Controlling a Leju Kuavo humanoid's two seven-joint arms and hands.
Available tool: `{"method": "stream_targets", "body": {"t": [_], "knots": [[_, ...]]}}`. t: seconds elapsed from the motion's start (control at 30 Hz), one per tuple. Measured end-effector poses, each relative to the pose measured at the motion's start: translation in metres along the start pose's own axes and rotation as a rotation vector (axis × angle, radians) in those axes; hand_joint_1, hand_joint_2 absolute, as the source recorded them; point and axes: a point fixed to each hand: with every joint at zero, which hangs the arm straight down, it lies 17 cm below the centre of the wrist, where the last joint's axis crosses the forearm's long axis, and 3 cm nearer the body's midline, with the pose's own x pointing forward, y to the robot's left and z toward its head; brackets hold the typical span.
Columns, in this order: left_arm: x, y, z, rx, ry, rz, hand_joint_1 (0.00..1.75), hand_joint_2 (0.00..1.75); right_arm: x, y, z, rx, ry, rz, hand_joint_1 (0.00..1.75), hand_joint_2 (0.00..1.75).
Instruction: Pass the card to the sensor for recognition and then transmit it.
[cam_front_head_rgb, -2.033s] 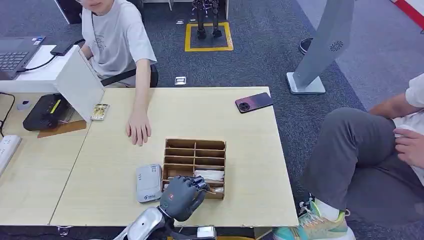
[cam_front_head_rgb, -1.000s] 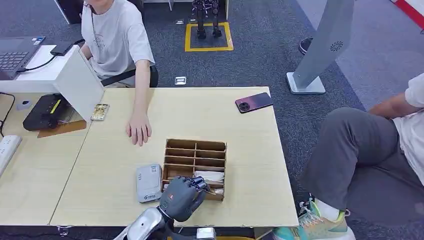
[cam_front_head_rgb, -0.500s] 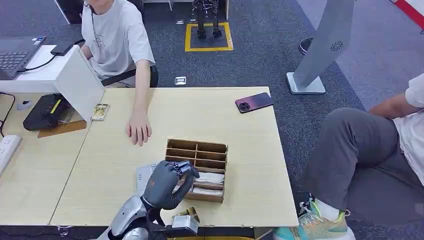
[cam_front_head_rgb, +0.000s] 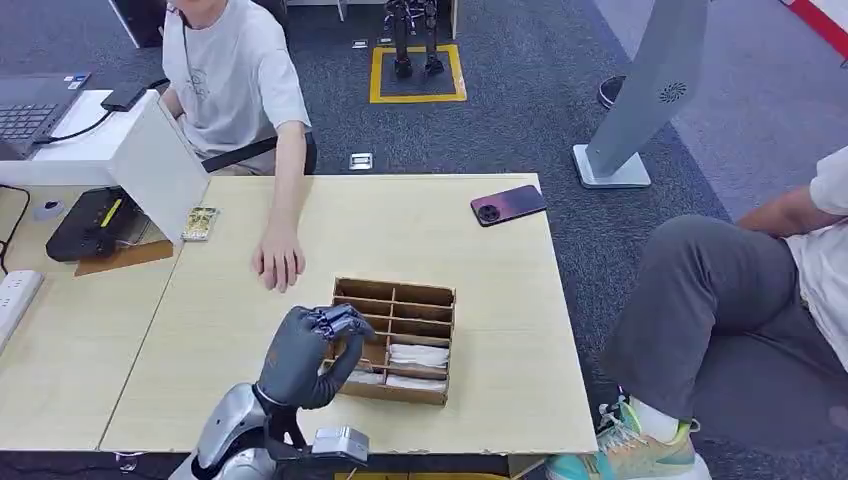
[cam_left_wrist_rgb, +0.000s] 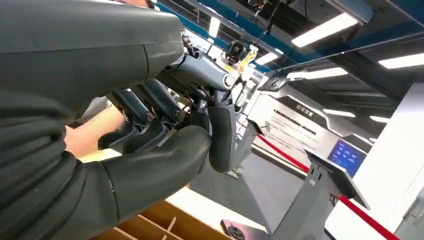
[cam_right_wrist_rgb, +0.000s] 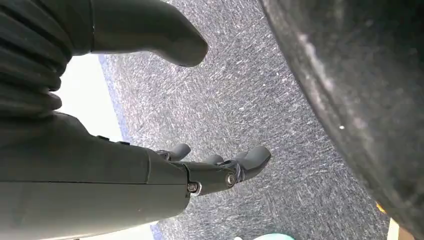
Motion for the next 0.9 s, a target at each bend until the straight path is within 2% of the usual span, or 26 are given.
{"method": "stream_targets", "body": {"t": [0.2,0.23,0.27,0.4,0.67,0.9], "knots": [[-0.002,0.003,0.001,0.006,0.003,-0.001,1.75,1.75,0.000,0.000,0.000,0.000,0.000,0.000,0.00,1.75],[-0.002,0.004,0.001,0.008,0.003,0.001,0.82,1.75,0.000,0.000,0.000,0.000,0.000,0.000,0.00,1.75],[-0.002,0.005,0.001,0.010,0.001,0.001,0.00,1.75,0.000,0.000,0.000,0.000,0.000,0.000,0.00,1.75],[-0.002,0.002,0.002,-0.009,-0.004,-0.024,0.00,1.75,0.000,0.000,0.000,0.000,0.000,0.000,0.00,1.75],[-0.020,-0.006,0.004,-0.044,0.036,-0.314,0.00,1.75,-0.001,0.000,0.000,0.000,0.005,-0.002,0.00,1.75],[-0.030,-0.018,0.001,-0.064,0.081,-0.341,0.00,1.75,-0.002,0.001,0.000,0.001,0.012,-0.012,0.00,1.75]]}}
